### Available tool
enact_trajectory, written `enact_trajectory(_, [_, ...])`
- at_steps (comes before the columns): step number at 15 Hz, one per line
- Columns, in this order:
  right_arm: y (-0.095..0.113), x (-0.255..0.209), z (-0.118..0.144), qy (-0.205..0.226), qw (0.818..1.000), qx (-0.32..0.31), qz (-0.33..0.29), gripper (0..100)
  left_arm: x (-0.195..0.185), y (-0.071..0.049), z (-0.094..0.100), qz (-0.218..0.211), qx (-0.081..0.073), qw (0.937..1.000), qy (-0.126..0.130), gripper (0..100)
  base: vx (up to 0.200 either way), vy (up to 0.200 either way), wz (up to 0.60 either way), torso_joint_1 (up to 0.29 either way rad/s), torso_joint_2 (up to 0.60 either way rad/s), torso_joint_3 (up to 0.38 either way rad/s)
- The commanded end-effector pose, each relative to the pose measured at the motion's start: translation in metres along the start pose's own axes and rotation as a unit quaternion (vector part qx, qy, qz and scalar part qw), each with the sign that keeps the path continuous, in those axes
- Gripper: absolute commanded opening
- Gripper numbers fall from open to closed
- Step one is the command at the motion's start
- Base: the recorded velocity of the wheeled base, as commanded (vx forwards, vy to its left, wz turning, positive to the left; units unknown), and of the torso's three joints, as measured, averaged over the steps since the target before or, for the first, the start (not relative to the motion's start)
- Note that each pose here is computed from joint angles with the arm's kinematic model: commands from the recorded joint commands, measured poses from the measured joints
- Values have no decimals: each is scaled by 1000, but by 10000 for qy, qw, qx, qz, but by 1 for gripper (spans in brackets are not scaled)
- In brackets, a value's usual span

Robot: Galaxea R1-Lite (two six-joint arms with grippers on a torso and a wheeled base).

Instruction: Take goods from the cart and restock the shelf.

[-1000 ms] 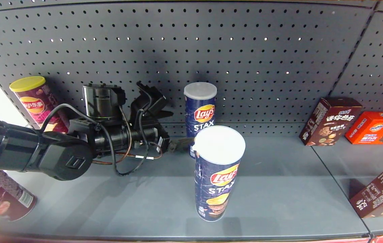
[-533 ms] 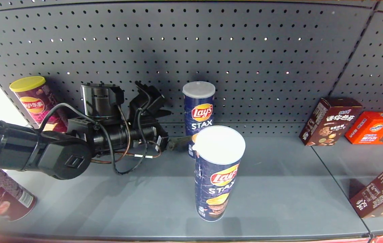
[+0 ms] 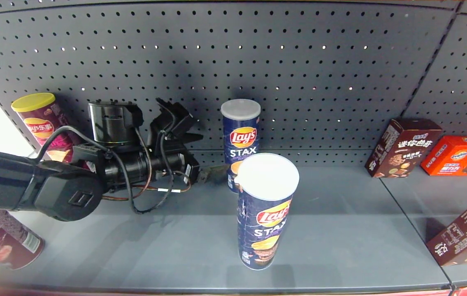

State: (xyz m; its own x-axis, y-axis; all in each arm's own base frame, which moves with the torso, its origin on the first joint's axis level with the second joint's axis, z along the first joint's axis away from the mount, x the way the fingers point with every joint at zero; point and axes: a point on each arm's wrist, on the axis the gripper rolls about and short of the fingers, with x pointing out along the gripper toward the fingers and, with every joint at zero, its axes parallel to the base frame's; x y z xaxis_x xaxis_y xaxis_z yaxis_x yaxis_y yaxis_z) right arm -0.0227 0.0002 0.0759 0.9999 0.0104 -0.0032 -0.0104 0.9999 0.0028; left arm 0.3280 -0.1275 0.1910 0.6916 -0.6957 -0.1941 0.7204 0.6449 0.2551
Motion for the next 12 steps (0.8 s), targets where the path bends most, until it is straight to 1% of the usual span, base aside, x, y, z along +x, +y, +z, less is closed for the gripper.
enact_trajectory(1, [0,0,0,7,10000,-6,2,100,-20,-13,5,-16,2,9999,-131,100,0,0,0,0,0,0])
enact_trajectory(2, [0,0,0,7,10000,2,2,100,-23,-15,3,-19,-24,9999,-124,100,0,0,0,0,0,0])
enact_trajectory(3, [0,0,0,-1,10000,2,2,100,-37,-28,-1,-81,-105,9998,-154,100,0,0,0,0,0,0])
enact_trajectory(4, [0,0,0,7,10000,2,2,100,-46,-36,-3,-105,-133,9997,-203,100,0,0,0,0,0,0])
enact_trajectory(5, [0,0,0,7,10000,2,2,100,-56,-47,-3,-178,-157,9993,-298,100,0,0,0,0,0,0])
enact_trajectory(6, [0,0,0,7,10000,2,2,100,-68,-55,-5,-192,-254,9988,-363,100,0,0,0,0,0,0])
enact_trajectory(7, [0,0,0,7,10000,2,2,100,-83,-61,-4,-90,-319,9986,-418,100,0,0,0,0,0,0])
enact_trajectory(8, [0,0,0,-1,10000,2,2,100,-97,-72,-2,-26,-421,9981,-459,100,0,0,0,0,0,0])
enact_trajectory(9, [0,0,0,7,10000,2,2,100,-113,-85,2,17,-582,9967,-565,100,0,0,0,0,0,0])
enact_trajectory(11, [0,0,0,7,10000,2,2,100,-148,-108,4,-15,-807,9934,-815,100,0,0,0,0,0,0])
enact_trajectory(12, [0,0,0,7,10000,2,2,100,-156,-112,2,-31,-823,9929,-862,100,0,0,0,0,0,0])
